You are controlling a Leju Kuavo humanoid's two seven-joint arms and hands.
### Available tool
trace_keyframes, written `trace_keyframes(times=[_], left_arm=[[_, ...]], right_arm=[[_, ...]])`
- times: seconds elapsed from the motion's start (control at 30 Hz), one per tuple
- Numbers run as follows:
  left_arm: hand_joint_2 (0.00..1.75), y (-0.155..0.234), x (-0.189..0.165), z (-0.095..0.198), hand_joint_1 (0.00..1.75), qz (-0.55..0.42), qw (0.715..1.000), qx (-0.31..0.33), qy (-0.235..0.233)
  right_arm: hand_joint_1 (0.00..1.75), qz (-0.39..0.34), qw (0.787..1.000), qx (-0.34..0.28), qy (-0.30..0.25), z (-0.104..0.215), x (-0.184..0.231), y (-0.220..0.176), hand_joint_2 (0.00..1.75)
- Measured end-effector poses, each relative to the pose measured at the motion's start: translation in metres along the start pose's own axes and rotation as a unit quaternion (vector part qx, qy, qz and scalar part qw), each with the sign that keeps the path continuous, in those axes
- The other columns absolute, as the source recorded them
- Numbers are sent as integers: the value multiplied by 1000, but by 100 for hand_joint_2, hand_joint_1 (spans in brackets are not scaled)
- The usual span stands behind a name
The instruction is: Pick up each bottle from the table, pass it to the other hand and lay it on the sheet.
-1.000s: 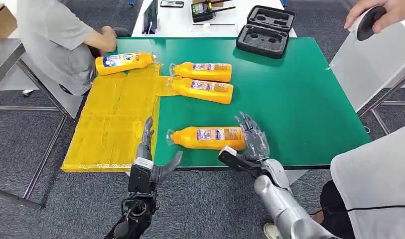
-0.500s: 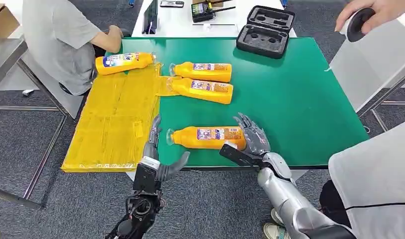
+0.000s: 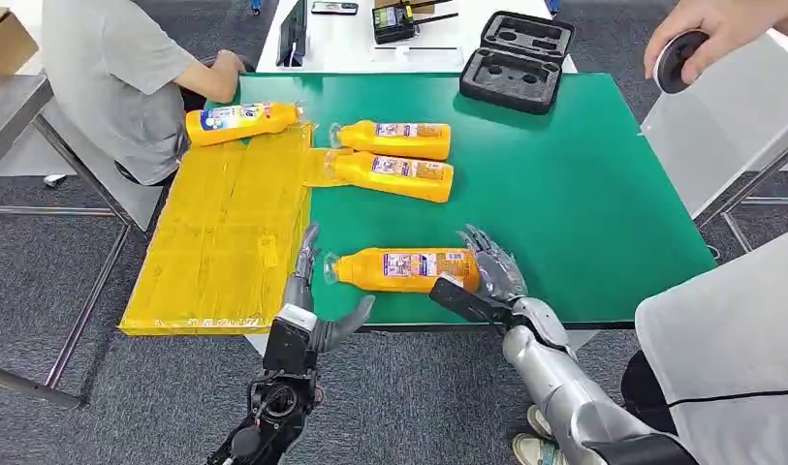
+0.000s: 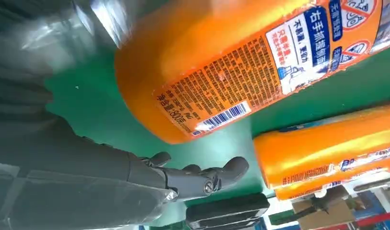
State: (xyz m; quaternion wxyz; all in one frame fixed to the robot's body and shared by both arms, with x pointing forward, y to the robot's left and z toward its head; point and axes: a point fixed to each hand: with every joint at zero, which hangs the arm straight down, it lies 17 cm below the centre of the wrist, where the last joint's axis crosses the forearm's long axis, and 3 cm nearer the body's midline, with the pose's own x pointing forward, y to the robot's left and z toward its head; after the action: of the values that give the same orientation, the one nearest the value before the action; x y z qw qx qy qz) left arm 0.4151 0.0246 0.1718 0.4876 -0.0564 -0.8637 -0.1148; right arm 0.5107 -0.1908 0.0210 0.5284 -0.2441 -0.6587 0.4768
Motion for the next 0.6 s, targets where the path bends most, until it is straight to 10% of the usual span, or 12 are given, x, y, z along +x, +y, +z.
trace_keyframes(times=[0.07, 0.17, 0.6], left_arm=[[175, -1, 0, -1, 0, 0, 1000, -2, -1], [175, -3, 1, -3, 0, 2, 1000, -6, -2], [175, -11, 1, -5, 0, 4, 1000, -15, -1]], right_arm=[[131, -8, 1000, 18, 2, 1, -2, 5, 175], [173, -11, 999, 34, 9, 2, -6, 9, 175], [175, -32, 994, 94, 40, 5, -27, 16, 175]])
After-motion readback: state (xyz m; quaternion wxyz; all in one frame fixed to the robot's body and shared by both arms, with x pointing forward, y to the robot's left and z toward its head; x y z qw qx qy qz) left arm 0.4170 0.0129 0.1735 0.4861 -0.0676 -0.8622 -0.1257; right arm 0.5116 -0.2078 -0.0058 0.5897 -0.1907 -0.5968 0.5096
